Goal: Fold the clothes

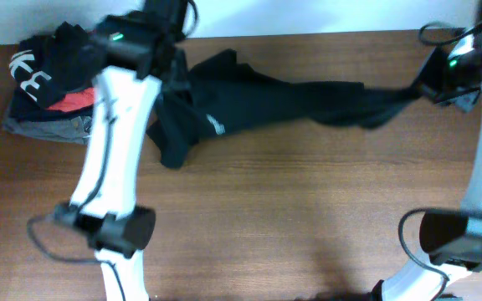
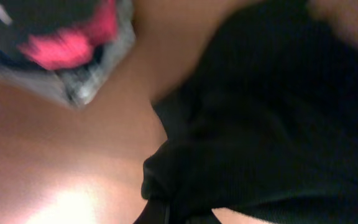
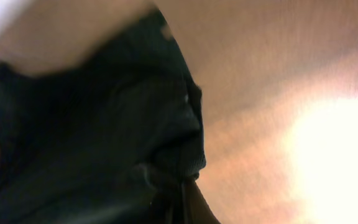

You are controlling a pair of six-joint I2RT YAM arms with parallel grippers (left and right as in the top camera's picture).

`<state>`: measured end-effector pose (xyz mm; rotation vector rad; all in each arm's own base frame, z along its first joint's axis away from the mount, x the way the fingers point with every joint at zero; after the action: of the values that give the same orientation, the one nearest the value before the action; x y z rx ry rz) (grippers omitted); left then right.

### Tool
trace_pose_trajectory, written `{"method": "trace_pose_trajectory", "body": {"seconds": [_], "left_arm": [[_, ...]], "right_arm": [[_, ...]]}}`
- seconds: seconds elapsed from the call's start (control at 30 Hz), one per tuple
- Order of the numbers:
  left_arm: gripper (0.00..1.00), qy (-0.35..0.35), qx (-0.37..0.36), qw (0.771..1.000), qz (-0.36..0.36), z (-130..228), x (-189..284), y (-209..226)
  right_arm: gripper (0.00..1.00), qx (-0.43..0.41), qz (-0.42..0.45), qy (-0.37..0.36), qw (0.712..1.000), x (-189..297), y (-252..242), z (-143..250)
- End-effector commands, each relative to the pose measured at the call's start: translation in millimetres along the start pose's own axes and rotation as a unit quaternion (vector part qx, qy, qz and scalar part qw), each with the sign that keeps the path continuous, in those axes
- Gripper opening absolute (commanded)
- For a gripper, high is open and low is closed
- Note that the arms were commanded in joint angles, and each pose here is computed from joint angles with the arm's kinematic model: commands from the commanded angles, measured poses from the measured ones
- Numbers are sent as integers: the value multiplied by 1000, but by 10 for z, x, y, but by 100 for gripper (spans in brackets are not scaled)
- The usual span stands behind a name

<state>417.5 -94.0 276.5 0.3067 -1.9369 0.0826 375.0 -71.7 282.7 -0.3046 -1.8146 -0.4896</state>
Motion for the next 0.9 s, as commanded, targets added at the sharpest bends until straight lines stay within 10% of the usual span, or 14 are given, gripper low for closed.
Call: {"method": "trace_pose_trajectory", "body": {"seconds": [0.0,0.2,0.5,0.87], "left_arm": [[0,80,11,997,20,219,-324,-166],[4,154,-5,988,2,520,-632,-200],[1,267,-43,962,-25,1101,-963,-200],[1,301,-128,944,-48,1682,-989,-541]], "right_arm": [[4,13,29,31,999,-160,-125,106],[22,37,42,92,994,-423,-213,316],[8,32,53,141,988,-633,-292,516],[14,49,57,176,982,-653,-333,661]]}}
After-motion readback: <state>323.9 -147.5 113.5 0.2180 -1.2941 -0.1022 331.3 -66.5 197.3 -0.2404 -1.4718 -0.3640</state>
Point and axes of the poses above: each gripper's point midway between its finger pads, its own x axis back along the fingers, its own y axis along the line the jaws close on, z = x × y, the point moved 2 cm from there along x, back along the fingers, and after that the axes turned 6 degrees about x, right-handed, at the moved point
